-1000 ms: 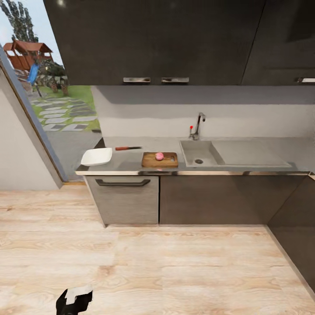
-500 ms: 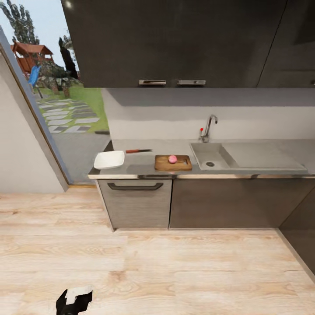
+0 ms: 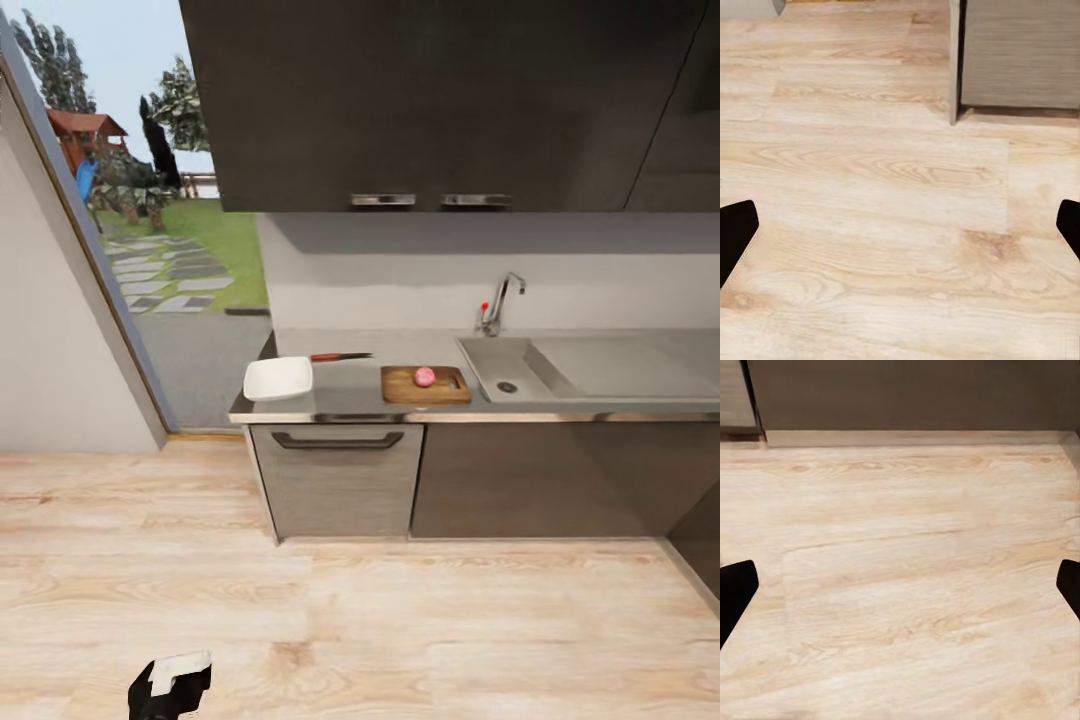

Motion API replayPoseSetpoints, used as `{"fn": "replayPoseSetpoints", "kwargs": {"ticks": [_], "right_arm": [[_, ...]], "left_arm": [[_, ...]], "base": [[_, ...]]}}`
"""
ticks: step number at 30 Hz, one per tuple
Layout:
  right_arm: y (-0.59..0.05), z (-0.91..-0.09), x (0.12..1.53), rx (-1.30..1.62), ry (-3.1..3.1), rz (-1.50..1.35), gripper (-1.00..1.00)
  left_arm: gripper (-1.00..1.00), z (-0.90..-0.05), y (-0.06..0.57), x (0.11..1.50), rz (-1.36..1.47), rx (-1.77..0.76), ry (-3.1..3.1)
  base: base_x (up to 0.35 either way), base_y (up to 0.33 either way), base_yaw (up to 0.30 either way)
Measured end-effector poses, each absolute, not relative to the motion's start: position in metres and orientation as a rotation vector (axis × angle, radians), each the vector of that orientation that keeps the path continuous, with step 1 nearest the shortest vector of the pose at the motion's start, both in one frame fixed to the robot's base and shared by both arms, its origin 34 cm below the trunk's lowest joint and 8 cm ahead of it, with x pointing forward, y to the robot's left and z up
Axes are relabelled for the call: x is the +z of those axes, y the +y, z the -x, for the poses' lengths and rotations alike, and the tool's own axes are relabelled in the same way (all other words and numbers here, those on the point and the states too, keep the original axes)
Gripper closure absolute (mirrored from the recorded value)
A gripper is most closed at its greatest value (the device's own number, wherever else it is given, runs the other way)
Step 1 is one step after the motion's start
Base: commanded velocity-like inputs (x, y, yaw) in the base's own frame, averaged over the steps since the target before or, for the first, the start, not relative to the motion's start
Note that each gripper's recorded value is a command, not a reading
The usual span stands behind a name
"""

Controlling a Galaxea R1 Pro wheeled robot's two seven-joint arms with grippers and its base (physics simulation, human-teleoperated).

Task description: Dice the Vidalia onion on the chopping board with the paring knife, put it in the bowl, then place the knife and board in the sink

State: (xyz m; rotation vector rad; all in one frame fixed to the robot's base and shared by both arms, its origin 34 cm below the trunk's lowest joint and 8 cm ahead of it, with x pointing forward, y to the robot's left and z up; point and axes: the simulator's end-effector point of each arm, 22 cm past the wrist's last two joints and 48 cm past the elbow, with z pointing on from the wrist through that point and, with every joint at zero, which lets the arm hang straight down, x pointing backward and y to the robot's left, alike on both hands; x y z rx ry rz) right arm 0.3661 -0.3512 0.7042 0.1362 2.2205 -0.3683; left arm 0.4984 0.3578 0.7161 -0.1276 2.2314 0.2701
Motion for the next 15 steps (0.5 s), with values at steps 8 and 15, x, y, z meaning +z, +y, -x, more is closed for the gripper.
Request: {"fn": "replayPoseSetpoints", "kwargs": {"ticks": [8,15], "right_arm": [[-0.3513,-0.3667,0.7045,-0.368,2.22,-0.137,-1.0],[-0.3513,-0.3666,0.7042,-0.369,2.221,-0.137,-1.0]], "left_arm": [[-1.0,-0.4989,0.3578,0.7167,0.128,0.27,2.23],[-1.0,-0.4991,0.3578,0.7166,0.128,0.27,2.23]], "base": [[0.195,0.167,0.0],[0.018,0.016,0.0]]}}
